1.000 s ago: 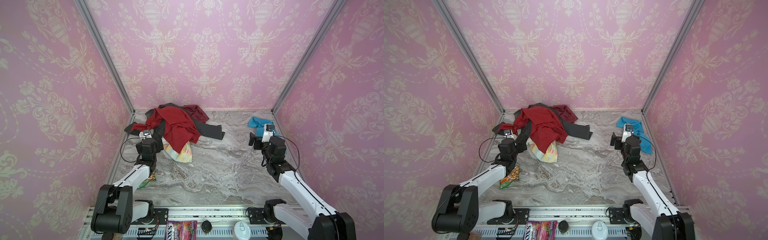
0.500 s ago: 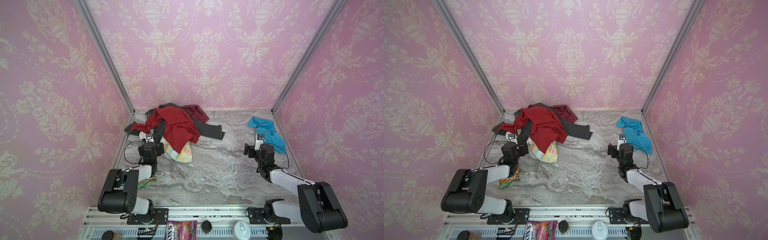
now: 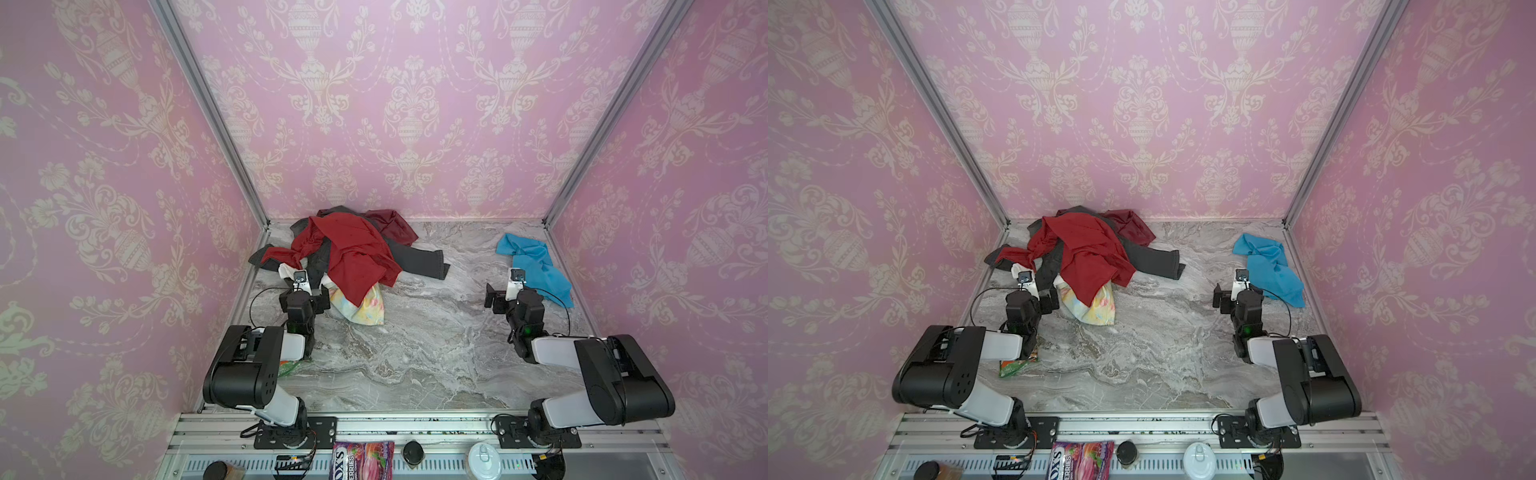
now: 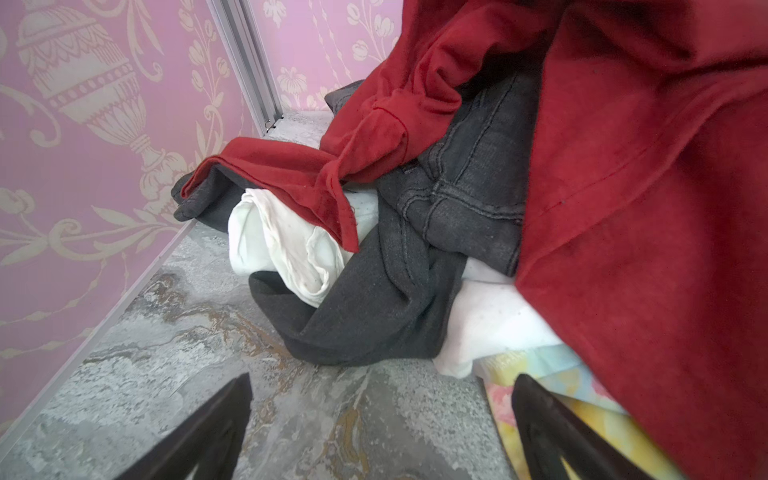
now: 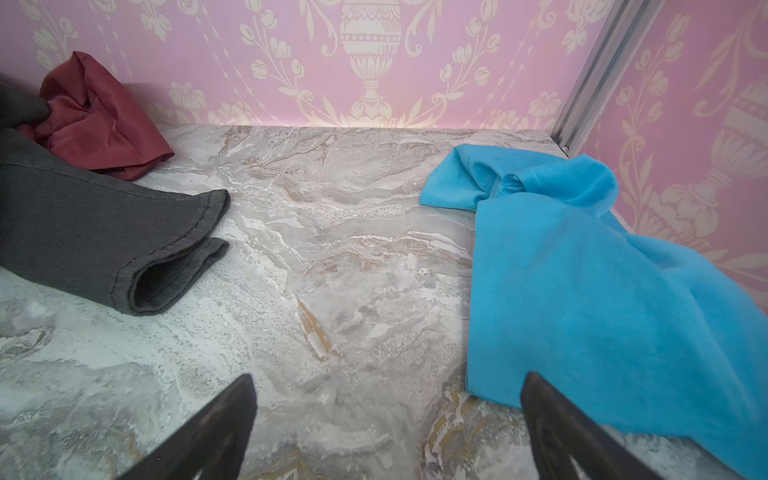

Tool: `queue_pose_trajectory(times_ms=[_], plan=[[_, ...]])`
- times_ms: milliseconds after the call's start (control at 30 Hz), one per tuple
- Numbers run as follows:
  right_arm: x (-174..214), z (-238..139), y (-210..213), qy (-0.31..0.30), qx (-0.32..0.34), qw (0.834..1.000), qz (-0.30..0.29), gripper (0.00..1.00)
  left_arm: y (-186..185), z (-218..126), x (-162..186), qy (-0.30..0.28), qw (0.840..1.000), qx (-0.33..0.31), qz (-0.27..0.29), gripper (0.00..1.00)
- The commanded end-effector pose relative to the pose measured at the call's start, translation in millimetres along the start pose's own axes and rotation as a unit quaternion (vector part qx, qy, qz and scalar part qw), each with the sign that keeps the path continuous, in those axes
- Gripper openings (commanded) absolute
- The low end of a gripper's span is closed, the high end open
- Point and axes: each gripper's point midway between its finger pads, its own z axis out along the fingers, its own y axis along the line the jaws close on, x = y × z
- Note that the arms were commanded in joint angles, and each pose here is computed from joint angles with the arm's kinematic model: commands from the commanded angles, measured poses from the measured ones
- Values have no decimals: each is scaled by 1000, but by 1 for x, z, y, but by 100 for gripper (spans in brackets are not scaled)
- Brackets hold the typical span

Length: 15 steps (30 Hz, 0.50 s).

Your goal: Pick out a specific cloth from the pile

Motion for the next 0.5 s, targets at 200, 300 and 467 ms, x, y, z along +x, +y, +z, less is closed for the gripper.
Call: queue_pose_trajectory(times_ms=[200,300,467], plan=[[5,15,-1,11,-35,999,19,100,3,11,3,-1,1000,12,-7,99],[6,16,-2,13,-36,999,23,100,3,11,3,-1,1000,12,-7,99],[5,15,-2,8,-36,999,23,100,4,11,3,-3,1000,10,-5,99]])
